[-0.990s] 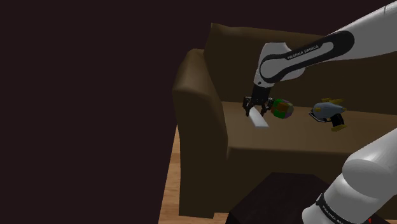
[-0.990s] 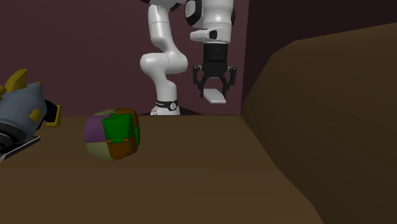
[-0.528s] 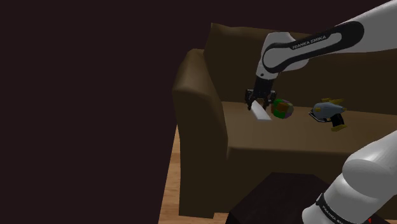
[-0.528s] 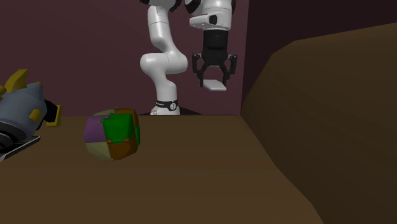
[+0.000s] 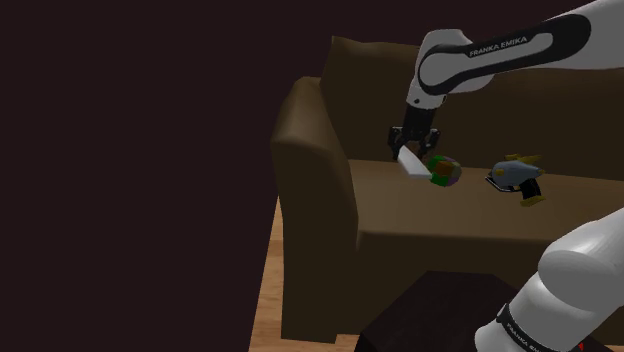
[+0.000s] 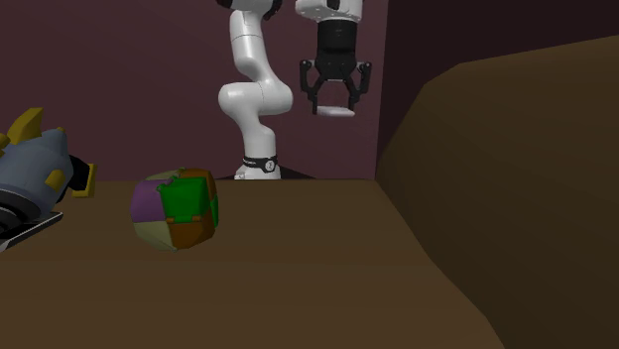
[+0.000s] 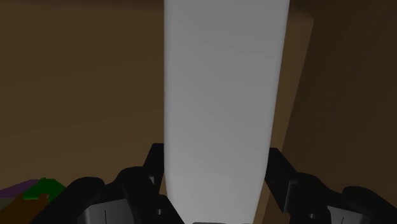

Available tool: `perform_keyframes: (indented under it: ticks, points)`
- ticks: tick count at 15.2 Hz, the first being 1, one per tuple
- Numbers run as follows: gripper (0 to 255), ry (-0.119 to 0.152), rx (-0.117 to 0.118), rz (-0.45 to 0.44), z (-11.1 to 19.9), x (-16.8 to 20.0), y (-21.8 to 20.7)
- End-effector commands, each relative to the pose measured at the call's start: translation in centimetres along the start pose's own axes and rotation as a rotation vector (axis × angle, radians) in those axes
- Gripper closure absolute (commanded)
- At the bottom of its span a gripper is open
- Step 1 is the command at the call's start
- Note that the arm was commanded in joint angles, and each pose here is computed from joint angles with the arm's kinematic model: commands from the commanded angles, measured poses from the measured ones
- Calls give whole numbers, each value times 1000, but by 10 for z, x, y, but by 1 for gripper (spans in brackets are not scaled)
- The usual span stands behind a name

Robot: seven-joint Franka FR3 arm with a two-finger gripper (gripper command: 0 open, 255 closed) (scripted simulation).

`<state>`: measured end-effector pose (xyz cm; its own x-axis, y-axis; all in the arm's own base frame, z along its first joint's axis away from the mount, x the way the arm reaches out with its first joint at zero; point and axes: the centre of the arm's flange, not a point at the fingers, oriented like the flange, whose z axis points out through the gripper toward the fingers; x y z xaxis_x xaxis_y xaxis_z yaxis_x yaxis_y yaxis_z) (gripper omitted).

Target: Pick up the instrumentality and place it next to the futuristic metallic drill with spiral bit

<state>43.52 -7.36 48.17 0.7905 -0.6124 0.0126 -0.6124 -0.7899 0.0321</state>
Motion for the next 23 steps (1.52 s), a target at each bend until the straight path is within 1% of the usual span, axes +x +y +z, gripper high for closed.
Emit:
perform_keyframes:
  ticks: [1, 17, 23]
  points:
    - [255, 0, 0, 0, -10, 0, 1]
    - [255, 0, 0, 0, -95, 1, 4]
    - [255, 0, 0, 0, -93, -18, 80]
